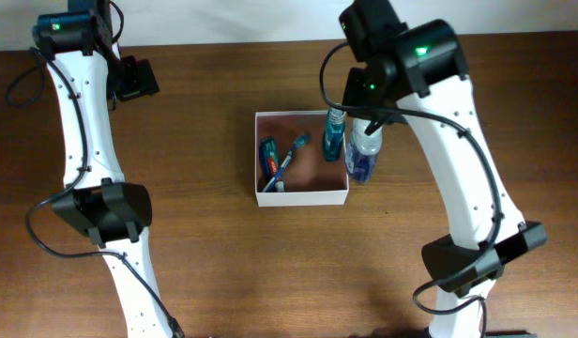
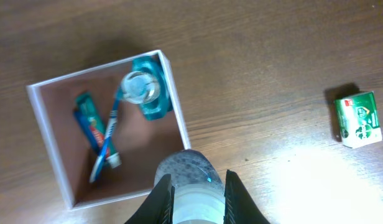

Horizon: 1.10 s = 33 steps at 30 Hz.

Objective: Pack container
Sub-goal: 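Lower the spray bottle into the box beside the Listerine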

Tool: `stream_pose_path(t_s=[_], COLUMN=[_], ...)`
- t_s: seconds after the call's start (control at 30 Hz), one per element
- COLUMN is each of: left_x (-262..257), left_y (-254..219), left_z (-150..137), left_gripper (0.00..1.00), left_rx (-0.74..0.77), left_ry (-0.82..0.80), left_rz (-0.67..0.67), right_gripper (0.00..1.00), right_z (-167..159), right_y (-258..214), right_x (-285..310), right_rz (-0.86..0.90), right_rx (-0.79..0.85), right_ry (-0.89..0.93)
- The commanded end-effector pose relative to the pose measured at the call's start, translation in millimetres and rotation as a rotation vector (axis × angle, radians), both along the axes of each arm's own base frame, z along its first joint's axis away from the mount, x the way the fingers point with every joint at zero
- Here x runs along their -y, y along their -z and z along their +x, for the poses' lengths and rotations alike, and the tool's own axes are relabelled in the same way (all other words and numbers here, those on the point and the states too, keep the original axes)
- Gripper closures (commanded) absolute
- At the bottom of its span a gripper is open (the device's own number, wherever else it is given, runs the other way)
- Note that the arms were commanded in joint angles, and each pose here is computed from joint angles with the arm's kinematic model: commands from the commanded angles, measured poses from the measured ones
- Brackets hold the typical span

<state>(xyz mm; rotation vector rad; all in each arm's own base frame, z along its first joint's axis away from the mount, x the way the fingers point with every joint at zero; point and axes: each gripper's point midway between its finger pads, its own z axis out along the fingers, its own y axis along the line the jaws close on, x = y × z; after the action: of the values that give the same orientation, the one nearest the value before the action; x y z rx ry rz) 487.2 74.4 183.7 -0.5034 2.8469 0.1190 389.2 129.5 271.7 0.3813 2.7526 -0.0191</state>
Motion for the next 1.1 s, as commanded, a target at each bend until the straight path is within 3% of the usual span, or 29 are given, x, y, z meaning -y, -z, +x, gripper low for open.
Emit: stream_pose_path(t_s=[0.0, 1.07], left_x=[-2, -2], left_y=[-22, -22], left_z=[-2, -2], left_gripper=[0.01, 0.01], left_rx=[0.052, 0.052], left_ry=[0.008, 0.008], left_rz=[0.017, 0.017], right_gripper=[0.83, 0.82], right_z=[5, 23], right_y=[7, 59], right_x=[1, -39], right_rz=[-0.018, 0.034], right_rx=[0.017, 0.009], right_ry=[0.025, -0.04])
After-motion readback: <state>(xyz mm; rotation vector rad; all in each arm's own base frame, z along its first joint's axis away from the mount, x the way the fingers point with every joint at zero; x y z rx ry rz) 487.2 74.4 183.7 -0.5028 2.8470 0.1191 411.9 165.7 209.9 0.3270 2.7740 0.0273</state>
